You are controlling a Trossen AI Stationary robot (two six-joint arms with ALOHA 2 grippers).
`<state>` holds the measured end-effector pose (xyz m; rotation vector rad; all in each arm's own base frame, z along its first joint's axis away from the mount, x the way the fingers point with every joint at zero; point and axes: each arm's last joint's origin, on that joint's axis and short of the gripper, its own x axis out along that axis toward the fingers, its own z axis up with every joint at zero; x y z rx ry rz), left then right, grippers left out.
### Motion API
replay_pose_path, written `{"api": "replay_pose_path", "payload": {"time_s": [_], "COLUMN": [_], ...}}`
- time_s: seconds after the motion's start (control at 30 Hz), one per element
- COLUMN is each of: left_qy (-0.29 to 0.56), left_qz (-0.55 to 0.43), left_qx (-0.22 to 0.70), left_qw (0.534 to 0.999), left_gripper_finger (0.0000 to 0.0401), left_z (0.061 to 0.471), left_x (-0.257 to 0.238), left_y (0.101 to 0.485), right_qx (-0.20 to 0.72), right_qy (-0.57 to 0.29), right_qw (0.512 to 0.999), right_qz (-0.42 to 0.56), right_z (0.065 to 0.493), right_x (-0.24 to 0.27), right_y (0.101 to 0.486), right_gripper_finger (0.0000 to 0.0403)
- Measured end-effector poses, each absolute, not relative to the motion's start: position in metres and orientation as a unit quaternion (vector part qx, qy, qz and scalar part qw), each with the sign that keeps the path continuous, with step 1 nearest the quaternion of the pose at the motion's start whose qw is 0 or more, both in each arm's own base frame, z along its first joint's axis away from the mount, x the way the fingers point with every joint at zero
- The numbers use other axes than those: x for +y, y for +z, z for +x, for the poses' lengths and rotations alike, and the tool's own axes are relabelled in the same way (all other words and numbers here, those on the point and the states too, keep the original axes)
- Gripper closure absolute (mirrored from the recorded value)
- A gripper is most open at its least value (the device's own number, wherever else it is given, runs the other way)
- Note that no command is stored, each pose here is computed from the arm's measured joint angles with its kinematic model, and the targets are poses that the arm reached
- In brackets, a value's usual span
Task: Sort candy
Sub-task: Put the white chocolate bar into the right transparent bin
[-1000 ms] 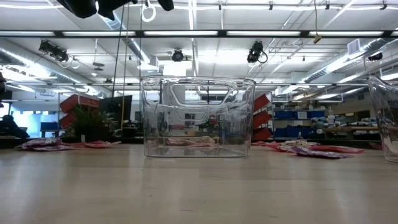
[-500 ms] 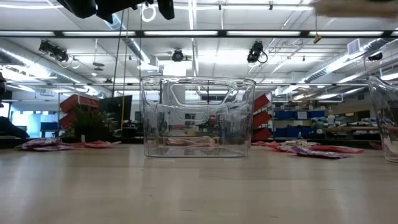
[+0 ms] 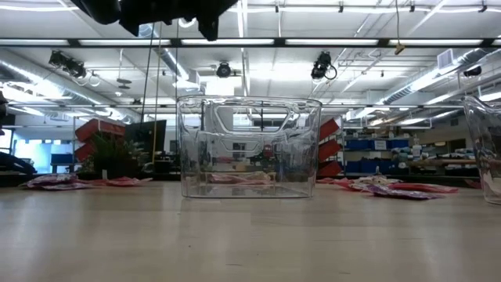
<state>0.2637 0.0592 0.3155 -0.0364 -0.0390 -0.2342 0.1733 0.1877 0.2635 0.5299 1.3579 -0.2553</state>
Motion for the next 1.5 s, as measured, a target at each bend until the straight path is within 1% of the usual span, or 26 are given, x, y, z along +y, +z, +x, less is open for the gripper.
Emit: {"api": "replay_pose_path", "payload": {"time_s": [0.13,0.27,0.4,0.63,0.7,0.77,0.87,0.97,1.03,1.17,1.27,1.4,1.5], "left_qy": [-0.106,-0.101,-0.098,-0.089,-0.075,-0.069,-0.066,-0.065,-0.058,-0.036,-0.029,-0.029,-0.029], "left_qz": [-0.033,-0.036,-0.040,-0.027,-0.017,-0.005,0.006,0.004,0.003,0.006,0.004,0.002,0.002], "left_qx": [0.017,0.026,0.035,0.063,0.070,0.075,0.081,0.092,0.115,0.156,0.170,0.173,0.174], "left_qw": [0.994,0.994,0.994,0.994,0.995,0.995,0.994,0.994,0.992,0.987,0.985,0.984,0.984], "left_gripper_finger": [0.0261,0.0261,0.0261,0.0262,0.0266,0.0270,0.0277,0.0282,0.0283,0.0284,0.0284,0.0284,0.0284], "left_z": [0.263,0.262,0.261,0.260,0.258,0.255,0.252,0.249,0.246,0.244,0.243,0.242,0.242], "left_x": [0.064,0.067,0.068,0.069,0.069,0.069,0.068,0.067,0.067,0.068,0.068,0.068,0.068], "left_y": [0.308,0.306,0.304,0.299,0.298,0.299,0.300,0.300,0.297,0.289,0.287,0.286,0.286], "right_qx": [0.644,0.645,0.645,0.636,0.623,0.600,0.559,0.520,0.510,0.511,0.516,0.527,0.550], "right_qy": [-0.111,-0.115,-0.122,-0.136,-0.138,-0.136,-0.147,-0.191,-0.231,-0.301,-0.338,-0.376,-0.388], "right_qw": [0.717,0.715,0.713,0.714,0.727,0.751,0.788,0.812,0.812,0.796,0.778,0.753,0.729], "right_qz": [0.244,0.246,0.247,0.260,0.253,0.239,0.210,0.185,0.166,0.125,0.118,0.120,0.126], "right_z": [0.171,0.173,0.174,0.187,0.193,0.201,0.214,0.224,0.229,0.239,0.243,0.244,0.242], "right_x": [0.186,0.183,0.180,0.166,0.158,0.149,0.129,0.099,0.076,0.025,-0.014,-0.060,-0.085], "right_y": [0.247,0.241,0.239,0.240,0.243,0.250,0.263,0.270,0.272,0.270,0.268,0.262,0.253], "right_gripper_finger": [0.0381,0.0360,0.0317,0.0215,0.0191,0.0171,0.0150,0.0143,0.0143,0.0150,0.0153,0.0152,0.0149]}}
